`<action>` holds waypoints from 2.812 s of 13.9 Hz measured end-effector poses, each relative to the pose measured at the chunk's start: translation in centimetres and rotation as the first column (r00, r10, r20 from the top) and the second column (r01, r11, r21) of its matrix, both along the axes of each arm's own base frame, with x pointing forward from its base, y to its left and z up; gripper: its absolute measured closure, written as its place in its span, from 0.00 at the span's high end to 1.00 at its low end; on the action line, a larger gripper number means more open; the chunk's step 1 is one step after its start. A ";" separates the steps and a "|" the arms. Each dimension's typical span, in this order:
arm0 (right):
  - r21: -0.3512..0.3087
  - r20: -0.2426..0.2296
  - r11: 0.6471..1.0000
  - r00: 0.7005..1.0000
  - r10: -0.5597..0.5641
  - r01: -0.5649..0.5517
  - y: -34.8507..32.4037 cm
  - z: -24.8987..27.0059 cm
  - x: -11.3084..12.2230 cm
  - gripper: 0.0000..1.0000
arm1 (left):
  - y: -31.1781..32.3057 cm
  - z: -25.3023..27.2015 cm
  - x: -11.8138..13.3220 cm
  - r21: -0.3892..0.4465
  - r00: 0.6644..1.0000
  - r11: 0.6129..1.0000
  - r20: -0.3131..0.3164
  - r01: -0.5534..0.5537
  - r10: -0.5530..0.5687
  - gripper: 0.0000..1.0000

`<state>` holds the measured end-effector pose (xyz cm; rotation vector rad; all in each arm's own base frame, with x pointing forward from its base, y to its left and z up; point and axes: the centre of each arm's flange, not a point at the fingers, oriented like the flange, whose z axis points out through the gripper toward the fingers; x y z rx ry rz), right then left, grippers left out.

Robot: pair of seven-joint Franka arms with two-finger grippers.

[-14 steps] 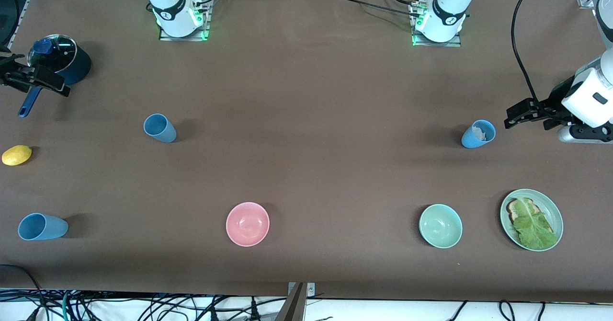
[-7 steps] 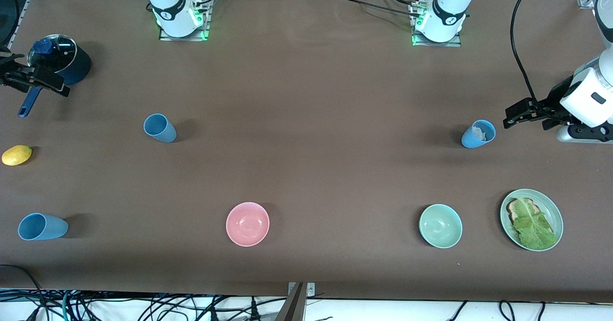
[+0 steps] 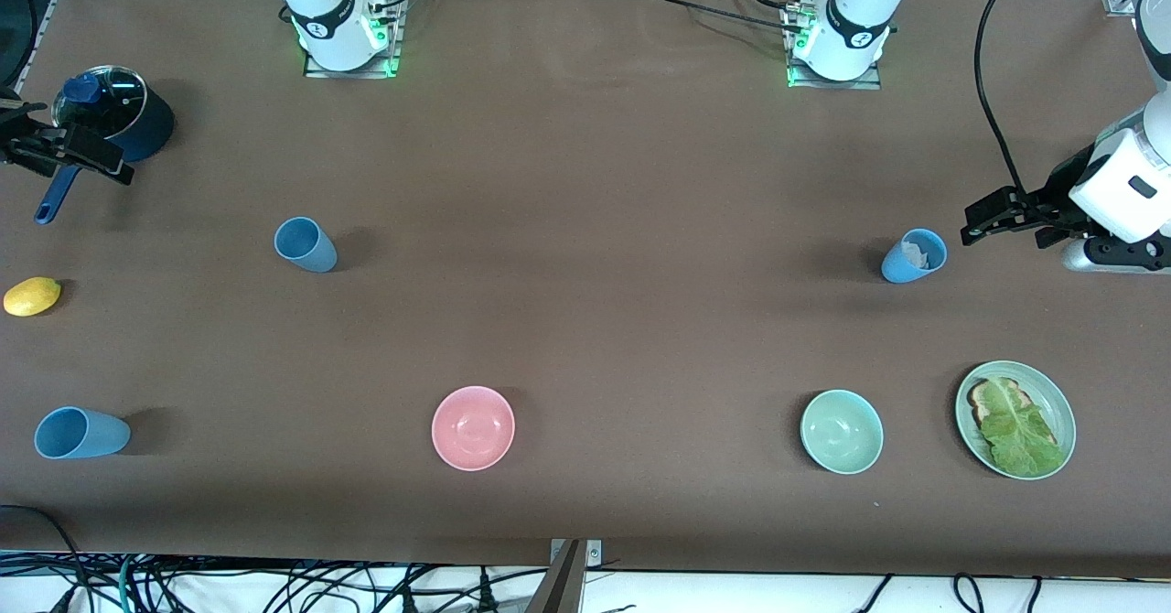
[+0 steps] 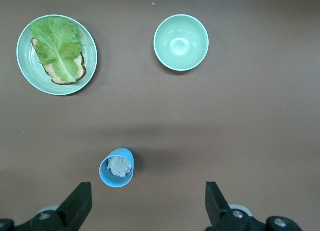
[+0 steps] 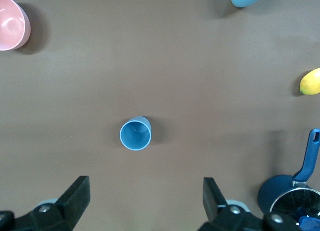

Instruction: Stack blue cups with both arms

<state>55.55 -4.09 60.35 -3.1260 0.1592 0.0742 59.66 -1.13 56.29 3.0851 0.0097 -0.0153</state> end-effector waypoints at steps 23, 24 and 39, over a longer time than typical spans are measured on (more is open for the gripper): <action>0.000 0.000 1.000 1.000 0.000 0.000 0.0 0.0 0.0 1.00 | -0.1 1.2 -0.6 -0.001 1.000 1.000 0.008 0.002 -0.002 1.00; 0.000 0.000 1.000 1.000 0.000 0.000 0.0 0.0 0.0 1.00 | -0.1 1.2 -0.6 -0.001 1.000 1.000 0.007 0.002 -0.002 1.00; 0.000 0.000 1.000 1.000 0.000 0.000 0.0 0.0 0.0 1.00 | 0.1 -5.3 -0.5 0.001 0.996 1.000 -0.085 -0.003 0.003 1.00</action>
